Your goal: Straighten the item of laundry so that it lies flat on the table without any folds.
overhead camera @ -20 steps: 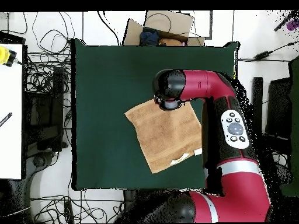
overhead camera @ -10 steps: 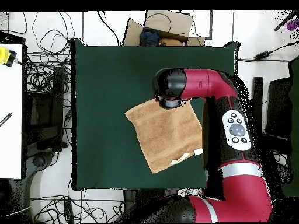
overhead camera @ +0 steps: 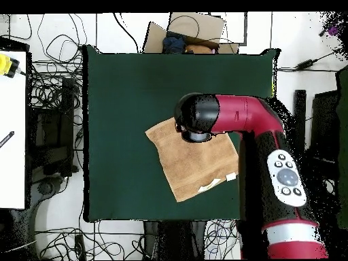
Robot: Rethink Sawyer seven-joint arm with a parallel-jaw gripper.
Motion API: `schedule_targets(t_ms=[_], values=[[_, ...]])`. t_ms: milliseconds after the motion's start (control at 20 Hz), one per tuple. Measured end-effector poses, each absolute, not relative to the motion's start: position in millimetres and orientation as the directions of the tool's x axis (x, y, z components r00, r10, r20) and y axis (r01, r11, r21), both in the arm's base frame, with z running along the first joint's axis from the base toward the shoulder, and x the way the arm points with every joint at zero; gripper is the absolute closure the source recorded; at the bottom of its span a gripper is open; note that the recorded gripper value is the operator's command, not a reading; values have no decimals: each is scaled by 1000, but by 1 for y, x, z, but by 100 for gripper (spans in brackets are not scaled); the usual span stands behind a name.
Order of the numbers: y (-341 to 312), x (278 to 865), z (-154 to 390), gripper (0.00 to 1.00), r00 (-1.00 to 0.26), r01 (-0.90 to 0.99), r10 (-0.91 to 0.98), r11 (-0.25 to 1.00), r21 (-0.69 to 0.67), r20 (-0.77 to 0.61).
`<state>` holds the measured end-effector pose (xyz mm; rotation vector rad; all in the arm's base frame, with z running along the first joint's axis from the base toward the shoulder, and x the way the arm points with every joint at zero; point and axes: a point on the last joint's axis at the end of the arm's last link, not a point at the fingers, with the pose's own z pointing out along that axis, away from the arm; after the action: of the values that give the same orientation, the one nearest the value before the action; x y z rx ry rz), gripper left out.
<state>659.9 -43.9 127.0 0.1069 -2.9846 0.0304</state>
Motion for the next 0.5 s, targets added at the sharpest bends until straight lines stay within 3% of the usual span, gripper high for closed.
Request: schedule_targets(t_ms=[500], values=[[-24,621,205,0,-988,-58,-55,998,-22,143]])
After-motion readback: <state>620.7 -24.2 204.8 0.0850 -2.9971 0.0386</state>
